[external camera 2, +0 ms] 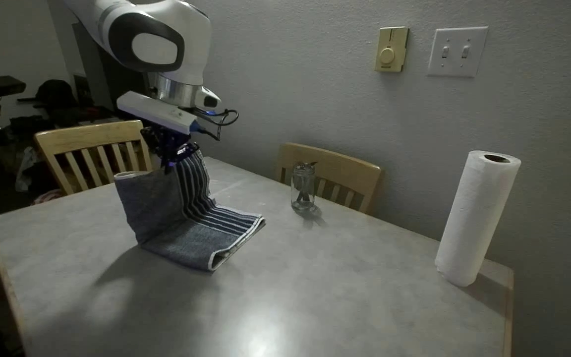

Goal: Fold the towel

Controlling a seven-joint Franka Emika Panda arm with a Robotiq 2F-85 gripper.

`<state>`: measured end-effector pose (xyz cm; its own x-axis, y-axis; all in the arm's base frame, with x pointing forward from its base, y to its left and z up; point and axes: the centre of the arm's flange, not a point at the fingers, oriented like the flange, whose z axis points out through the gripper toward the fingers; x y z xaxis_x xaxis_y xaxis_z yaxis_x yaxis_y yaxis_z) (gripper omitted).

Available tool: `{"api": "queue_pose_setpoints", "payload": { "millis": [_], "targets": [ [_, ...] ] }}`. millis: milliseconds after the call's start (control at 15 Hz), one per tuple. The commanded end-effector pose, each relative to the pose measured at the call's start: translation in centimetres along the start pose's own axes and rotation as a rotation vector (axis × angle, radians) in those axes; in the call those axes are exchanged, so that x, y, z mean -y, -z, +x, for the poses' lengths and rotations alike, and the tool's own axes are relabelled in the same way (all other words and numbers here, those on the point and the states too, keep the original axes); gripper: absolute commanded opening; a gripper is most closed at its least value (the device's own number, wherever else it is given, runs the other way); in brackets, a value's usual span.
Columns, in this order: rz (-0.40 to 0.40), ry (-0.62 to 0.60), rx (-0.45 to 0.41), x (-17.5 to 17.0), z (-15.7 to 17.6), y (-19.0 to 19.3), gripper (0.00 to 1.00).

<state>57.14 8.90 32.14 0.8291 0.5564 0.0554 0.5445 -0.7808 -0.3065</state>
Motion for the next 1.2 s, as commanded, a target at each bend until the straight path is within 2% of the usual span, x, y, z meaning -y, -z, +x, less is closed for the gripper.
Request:
{"api": "queue_pose_setpoints", "payload": {
  "millis": [0, 400, 667, 933, 1133],
  "targets": [
    [0.031, 0.072, -0.011, -1.5, -1.8, -0.1, 0.01],
    [0.105, 0.14, 0.002, -5.7, -2.8, -5.0, 0.01],
    [0.145, 0.153, 0.036, -9.1, -4.6, -7.8, 0.01],
    [0.138, 0.146, 0.049, -11.8, -6.0, -7.2, 0.01],
    [0.117, 0.15, 0.045, -13.0, -5.6, -5.6, 0.01]
  ]
}}
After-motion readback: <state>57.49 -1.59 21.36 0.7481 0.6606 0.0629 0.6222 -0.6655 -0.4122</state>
